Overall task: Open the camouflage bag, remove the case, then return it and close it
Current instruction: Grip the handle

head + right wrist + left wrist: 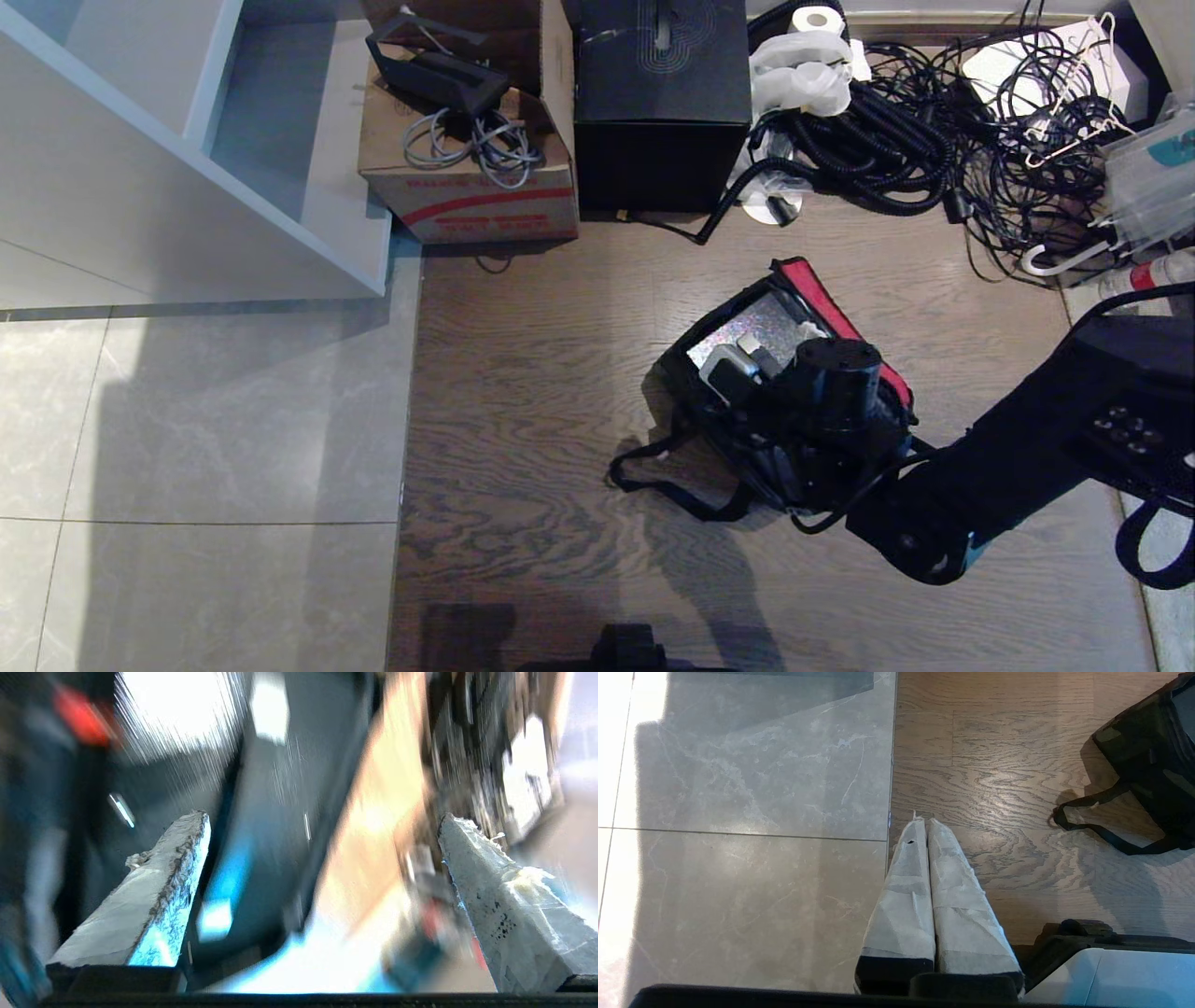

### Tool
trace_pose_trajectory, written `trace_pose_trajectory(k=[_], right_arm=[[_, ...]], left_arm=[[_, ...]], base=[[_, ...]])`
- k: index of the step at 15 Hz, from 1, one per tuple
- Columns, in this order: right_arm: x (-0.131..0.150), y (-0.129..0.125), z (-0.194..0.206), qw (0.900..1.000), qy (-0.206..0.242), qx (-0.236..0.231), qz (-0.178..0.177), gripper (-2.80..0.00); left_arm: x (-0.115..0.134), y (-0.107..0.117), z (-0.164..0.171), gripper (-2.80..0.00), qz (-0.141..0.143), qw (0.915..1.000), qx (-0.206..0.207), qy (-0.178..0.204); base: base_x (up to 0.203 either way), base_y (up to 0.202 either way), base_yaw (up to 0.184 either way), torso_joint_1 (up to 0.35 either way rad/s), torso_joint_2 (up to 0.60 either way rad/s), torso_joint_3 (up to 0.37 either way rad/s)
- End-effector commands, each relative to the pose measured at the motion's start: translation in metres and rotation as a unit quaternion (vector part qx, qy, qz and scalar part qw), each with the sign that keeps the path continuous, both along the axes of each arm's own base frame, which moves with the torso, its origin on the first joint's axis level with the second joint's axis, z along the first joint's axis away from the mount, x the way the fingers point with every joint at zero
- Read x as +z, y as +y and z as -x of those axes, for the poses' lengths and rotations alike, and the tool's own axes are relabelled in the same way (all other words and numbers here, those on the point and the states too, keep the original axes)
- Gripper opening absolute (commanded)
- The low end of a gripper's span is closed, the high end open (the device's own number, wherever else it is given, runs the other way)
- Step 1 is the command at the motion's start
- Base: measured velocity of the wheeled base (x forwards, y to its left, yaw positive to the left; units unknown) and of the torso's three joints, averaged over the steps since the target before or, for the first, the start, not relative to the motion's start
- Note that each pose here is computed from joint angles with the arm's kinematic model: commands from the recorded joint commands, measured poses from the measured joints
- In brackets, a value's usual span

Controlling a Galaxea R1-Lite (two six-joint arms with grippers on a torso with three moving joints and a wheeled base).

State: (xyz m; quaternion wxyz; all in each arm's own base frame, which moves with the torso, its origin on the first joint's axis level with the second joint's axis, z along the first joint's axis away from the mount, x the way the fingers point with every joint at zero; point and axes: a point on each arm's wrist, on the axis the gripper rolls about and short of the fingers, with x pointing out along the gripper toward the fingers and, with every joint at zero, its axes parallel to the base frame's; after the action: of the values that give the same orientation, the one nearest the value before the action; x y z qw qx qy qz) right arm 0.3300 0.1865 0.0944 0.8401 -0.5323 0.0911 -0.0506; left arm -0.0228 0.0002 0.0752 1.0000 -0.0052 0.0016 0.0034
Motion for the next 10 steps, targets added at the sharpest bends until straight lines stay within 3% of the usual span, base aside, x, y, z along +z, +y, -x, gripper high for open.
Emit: trace_pose_trajectory(k=[1,3,5,8,10], right_arm=[[-0.024,0.003,0.0,0.994,0.011,-0.109,0.007,0.0],[-0.04,0.007,-0.006,0.991,0.007,-0.131,-0.029,0.0],[-0.05,0.009,-0.011,0.983,0.0,-0.183,-0.023,0.0],[-0.055,0.016,-0.021,0.976,-0.032,-0.196,-0.087,0.0],[-0.064,0.018,-0.027,0.973,-0.037,-0.204,-0.1,0.0]], left_arm=[[0.0,0.0,0.0,-2.8,0.0,1.0,0.0,0.0],[0.0,0.0,0.0,-2.8,0.0,1.0,0.0,0.0],[0.0,0.0,0.0,-2.8,0.0,1.0,0.0,0.0],[0.0,0.0,0.0,-2.8,0.0,1.0,0.0,0.0],[0.0,0.0,0.0,-2.8,0.0,1.0,0.0,0.0]], base=[[0.0,0.0,0.0,0.0,0.0,0.0],[0.0,0.0,0.0,0.0,0.0,0.0],[0.0,0.0,0.0,0.0,0.0,0.0],[0.0,0.0,0.0,0.0,0.0,0.0],[0.0,0.0,0.0,0.0,0.0,0.0]])
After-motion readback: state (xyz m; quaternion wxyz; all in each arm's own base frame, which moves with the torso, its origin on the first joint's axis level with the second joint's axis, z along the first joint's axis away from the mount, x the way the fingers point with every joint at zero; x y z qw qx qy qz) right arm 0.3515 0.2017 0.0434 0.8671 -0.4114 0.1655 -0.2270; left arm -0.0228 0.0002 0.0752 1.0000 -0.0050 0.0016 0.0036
